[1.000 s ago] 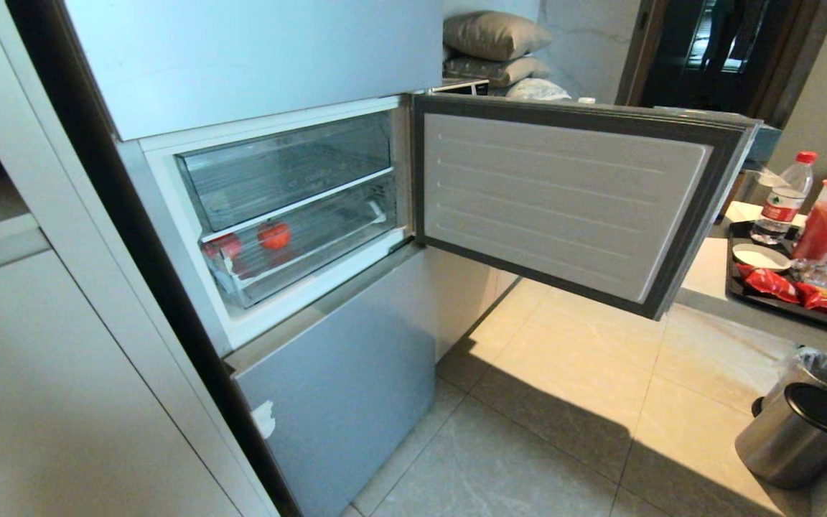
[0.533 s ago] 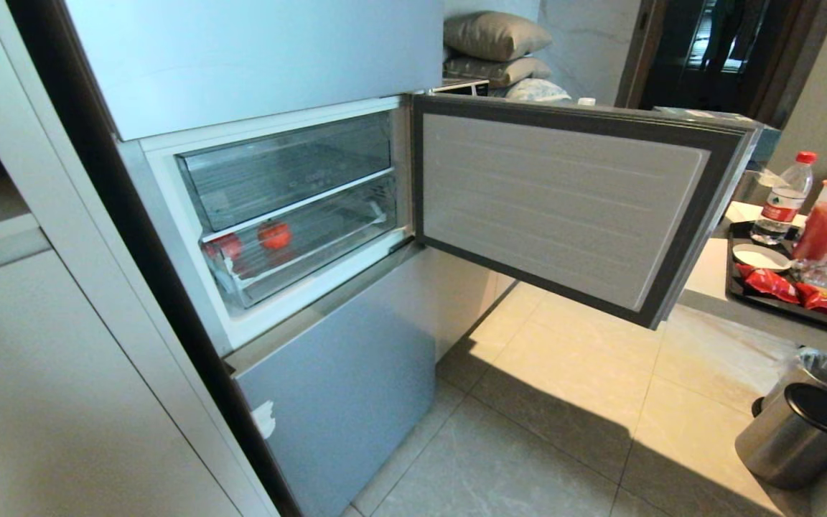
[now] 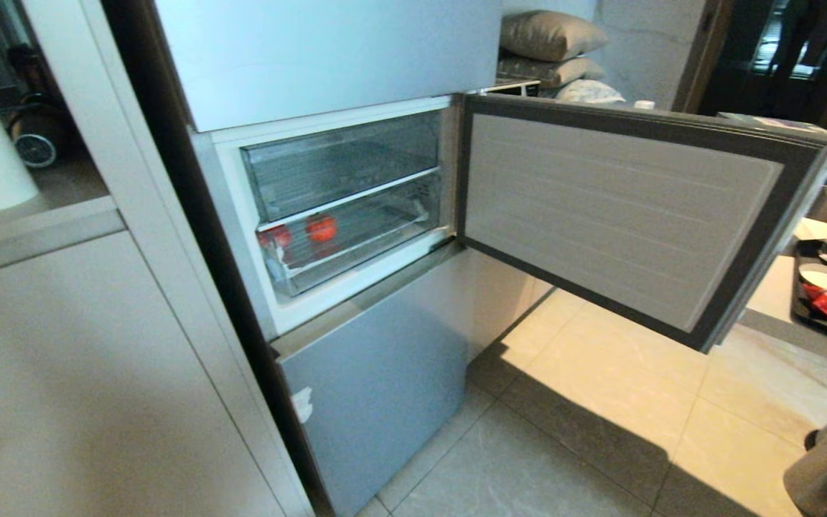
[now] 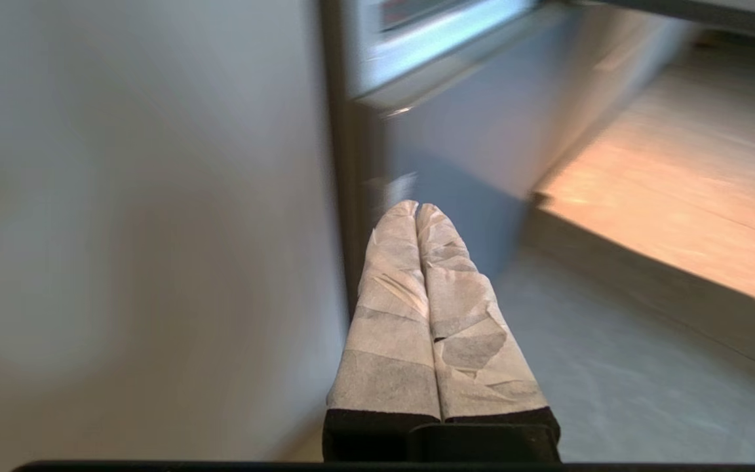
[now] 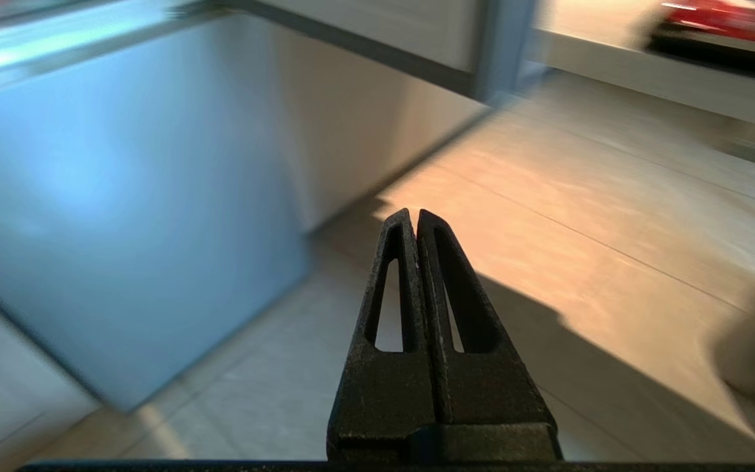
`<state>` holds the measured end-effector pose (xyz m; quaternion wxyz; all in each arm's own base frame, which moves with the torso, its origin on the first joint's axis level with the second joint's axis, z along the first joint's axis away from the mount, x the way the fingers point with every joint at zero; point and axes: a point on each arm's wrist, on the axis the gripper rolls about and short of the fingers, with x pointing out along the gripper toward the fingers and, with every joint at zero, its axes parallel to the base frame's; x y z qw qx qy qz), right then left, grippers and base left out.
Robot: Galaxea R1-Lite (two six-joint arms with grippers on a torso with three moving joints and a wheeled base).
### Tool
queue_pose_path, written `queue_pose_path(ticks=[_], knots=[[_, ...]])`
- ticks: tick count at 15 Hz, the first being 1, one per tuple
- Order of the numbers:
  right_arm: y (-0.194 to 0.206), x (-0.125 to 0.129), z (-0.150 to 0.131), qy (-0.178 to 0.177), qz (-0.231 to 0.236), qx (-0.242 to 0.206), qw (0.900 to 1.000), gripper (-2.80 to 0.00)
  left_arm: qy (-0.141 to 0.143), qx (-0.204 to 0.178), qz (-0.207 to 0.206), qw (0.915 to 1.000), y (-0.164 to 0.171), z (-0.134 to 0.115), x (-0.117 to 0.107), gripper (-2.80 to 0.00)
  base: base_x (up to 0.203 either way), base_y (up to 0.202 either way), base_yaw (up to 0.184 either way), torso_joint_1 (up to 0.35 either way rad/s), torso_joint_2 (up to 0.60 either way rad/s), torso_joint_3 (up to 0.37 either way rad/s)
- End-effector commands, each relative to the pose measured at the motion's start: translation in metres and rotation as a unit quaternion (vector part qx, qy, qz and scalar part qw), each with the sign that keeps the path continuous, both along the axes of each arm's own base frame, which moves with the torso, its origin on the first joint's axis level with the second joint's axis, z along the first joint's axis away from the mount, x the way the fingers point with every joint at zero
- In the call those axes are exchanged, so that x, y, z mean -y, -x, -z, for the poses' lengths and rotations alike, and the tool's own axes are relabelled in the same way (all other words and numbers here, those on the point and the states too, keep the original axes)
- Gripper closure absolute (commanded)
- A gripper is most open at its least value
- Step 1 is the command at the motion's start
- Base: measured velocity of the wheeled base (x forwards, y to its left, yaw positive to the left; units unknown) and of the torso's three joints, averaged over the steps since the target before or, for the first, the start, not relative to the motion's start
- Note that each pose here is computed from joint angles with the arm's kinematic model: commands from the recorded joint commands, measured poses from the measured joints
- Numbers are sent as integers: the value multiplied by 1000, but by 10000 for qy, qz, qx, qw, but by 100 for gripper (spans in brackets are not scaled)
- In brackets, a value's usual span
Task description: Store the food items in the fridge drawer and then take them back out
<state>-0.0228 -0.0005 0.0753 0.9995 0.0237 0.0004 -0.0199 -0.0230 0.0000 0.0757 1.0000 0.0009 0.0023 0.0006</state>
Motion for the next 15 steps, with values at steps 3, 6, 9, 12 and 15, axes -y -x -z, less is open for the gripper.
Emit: queue_pose_path(ticks=[3,6,9,12,15], knots=[[0,0,0,-1,0,1,10000,0,1,8,-1,10000,0,0,0,0,1,-9,173,2,2,1],[0,0,0,-1,0,-6,10000,0,1,3,-1,10000,0,0,0,0,0,-7,177,4,4,2],[0,0,0,-1,0,0,10000,0,1,8,-1,10000,0,0,0,0,2,-9,173,1,2,2],[0,0,0,-1,0,1,10000,0,1,2,-1,10000,0,0,0,0,2,-8,178,2,-2,2],[0,0,0,-1,0,1,10000,0,1,8,-1,10000,0,0,0,0,0,-7,175,4,0,4]])
